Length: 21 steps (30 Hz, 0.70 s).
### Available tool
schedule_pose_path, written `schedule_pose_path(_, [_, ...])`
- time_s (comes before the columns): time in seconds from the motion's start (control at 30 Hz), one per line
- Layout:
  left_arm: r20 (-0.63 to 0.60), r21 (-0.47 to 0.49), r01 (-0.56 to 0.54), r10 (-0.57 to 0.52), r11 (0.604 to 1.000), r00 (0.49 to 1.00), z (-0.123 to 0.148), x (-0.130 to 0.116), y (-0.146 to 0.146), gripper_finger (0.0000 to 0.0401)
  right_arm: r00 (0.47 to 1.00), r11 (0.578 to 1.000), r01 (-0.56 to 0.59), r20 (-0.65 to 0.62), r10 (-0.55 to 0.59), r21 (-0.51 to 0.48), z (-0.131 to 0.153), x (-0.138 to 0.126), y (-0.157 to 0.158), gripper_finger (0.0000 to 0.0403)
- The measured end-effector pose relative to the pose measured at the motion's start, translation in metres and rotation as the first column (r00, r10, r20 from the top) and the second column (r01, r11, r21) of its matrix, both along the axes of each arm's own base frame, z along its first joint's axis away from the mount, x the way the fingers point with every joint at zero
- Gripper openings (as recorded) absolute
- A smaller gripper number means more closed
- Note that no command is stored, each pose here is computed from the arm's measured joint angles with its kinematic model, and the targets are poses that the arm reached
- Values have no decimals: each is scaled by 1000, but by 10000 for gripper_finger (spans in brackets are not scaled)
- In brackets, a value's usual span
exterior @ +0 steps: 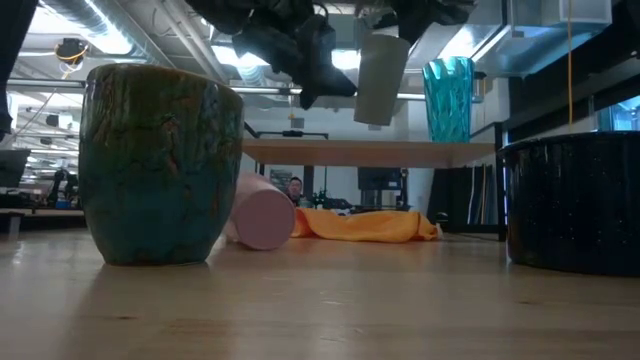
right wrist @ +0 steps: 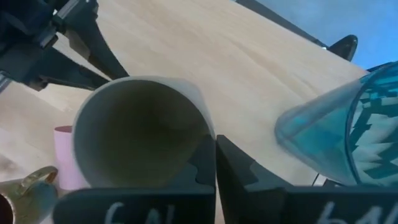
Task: Stack small to large cups/mugs on shelf
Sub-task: Put the gray cup on the shelf
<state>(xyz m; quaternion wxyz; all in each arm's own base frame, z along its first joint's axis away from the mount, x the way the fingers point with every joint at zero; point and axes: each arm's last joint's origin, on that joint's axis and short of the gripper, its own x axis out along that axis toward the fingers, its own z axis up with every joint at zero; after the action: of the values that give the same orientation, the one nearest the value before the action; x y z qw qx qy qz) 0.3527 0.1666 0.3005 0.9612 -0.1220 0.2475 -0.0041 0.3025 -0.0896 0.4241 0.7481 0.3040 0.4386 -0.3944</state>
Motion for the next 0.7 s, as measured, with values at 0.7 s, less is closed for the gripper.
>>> schedule_pose_path(0.7, [30, -5, 51, -50, 999, 998, -18, 22, -7, 18, 1000, 1000, -4, 7, 4, 13, 0, 1, 1, 20])
